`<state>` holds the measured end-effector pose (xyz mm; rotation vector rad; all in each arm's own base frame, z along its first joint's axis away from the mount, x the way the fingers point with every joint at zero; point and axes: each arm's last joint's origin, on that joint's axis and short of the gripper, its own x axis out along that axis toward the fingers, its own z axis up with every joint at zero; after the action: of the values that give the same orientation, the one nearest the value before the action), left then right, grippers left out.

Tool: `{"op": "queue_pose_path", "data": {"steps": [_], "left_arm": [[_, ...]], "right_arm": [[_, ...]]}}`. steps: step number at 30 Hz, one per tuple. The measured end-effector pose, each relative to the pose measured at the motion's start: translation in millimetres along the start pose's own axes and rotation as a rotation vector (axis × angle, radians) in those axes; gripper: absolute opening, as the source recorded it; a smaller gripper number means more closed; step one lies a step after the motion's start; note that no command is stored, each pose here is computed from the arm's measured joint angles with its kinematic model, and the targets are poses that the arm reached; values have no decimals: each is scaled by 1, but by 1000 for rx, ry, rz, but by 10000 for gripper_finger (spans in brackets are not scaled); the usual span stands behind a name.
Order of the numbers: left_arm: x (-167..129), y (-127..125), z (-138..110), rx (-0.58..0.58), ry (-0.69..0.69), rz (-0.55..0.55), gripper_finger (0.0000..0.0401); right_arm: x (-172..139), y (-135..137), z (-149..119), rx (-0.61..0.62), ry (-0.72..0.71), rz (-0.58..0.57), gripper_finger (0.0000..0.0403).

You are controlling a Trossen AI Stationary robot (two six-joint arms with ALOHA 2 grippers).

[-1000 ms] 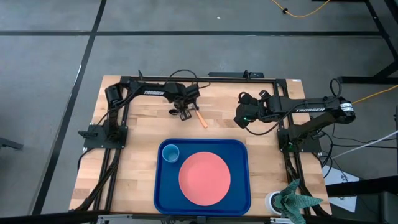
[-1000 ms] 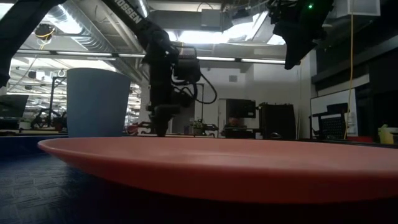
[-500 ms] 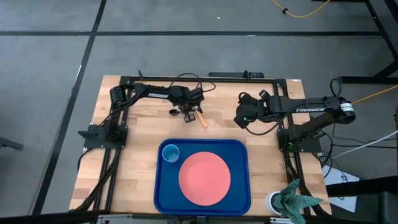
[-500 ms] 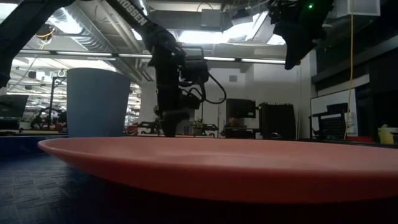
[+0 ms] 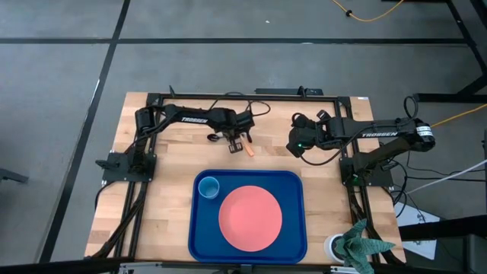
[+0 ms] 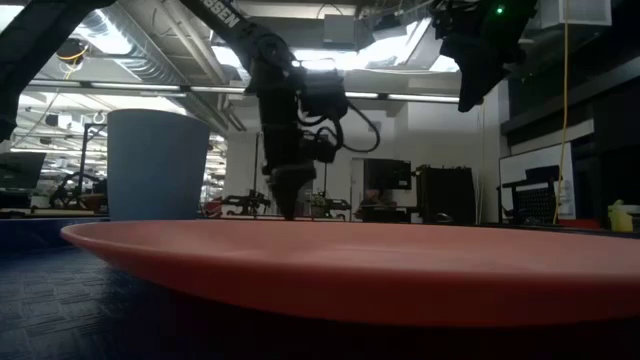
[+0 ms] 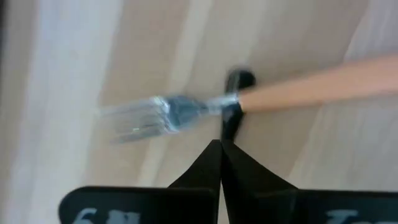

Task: Pick and place plate/cup/fork/spoon on tray
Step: Adjust the black spoon and orange fork on the table

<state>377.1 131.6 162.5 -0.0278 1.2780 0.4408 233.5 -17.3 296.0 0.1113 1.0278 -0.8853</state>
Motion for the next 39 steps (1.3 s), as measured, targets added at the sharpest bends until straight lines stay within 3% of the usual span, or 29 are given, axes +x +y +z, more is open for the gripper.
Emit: {"op": "queue_pose_path", "data": {"steps": [9,20,31,39], "left_arm": [[5,18,-2,-20,39,32,0],[15,15,-3,-48,54,9,0],[23,2,-3,-35,69,-4,0],[18,-22,-5,0,85,-33,0]], "right_arm": [[0,-1,-1,-8,10,-6,60],[0,-1,-2,-12,18,-12,60],[0,-2,-2,-14,21,-13,60],[0,-2,-2,-11,21,-13,60]]}}
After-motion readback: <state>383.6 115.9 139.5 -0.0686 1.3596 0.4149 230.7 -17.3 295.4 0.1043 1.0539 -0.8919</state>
